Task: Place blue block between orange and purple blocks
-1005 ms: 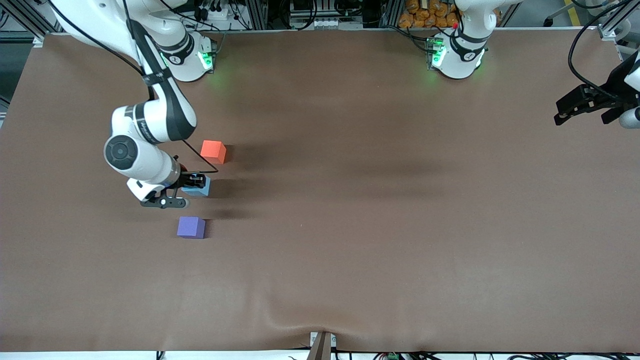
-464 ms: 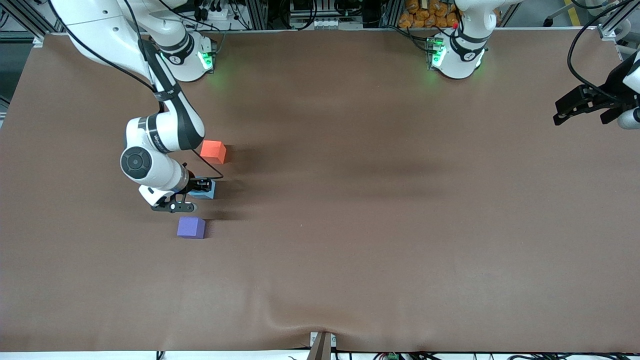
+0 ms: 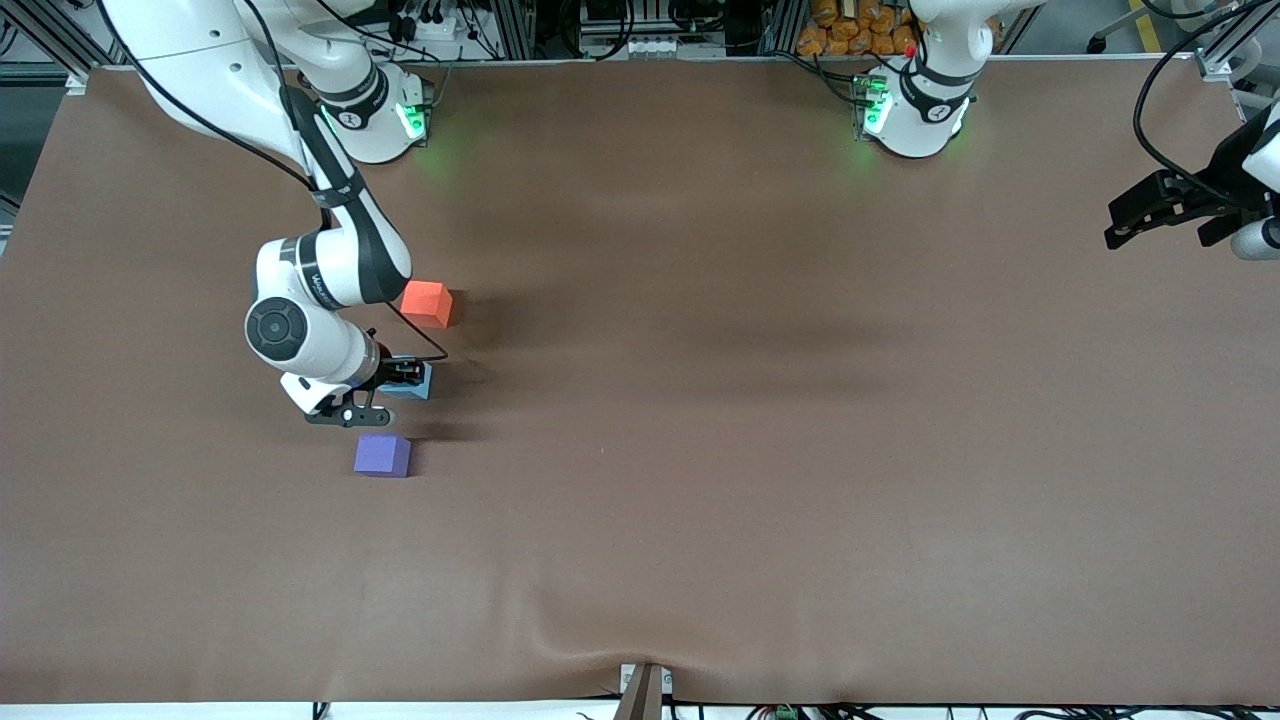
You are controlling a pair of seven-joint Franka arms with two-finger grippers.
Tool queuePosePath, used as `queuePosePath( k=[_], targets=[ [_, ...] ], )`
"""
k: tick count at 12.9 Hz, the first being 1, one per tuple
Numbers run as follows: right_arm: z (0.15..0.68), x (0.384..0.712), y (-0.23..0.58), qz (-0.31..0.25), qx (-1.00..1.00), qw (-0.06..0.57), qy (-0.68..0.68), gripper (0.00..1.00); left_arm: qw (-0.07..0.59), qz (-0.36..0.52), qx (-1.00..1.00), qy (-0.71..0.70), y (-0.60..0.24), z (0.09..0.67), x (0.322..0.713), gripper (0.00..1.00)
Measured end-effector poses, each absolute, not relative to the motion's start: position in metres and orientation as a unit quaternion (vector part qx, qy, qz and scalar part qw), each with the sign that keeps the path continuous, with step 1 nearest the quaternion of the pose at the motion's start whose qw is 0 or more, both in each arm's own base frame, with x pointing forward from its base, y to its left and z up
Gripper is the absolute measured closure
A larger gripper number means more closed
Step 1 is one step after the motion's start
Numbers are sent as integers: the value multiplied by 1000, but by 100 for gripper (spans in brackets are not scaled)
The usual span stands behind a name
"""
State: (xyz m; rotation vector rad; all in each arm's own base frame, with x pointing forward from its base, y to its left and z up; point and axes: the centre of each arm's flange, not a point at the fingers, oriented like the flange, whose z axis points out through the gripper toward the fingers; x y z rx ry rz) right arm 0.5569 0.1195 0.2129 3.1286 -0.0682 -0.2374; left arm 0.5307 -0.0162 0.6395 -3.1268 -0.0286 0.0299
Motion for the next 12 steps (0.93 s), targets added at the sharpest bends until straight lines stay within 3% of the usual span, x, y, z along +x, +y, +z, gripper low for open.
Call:
queuePosePath(
  k=[4,7,12],
  targets=[
    [222,563,119,-91,996,4,-25,1,7,11,-1000,-8,-18,639,530,0],
    [281,590,126,-124,992,8,-27,0,8,12,-1000,-5,-21,639,530,0],
    [482,644,89,-95,995,-8,-31,0,7,15,-1000,-4,-22,637,531,0]
  ],
)
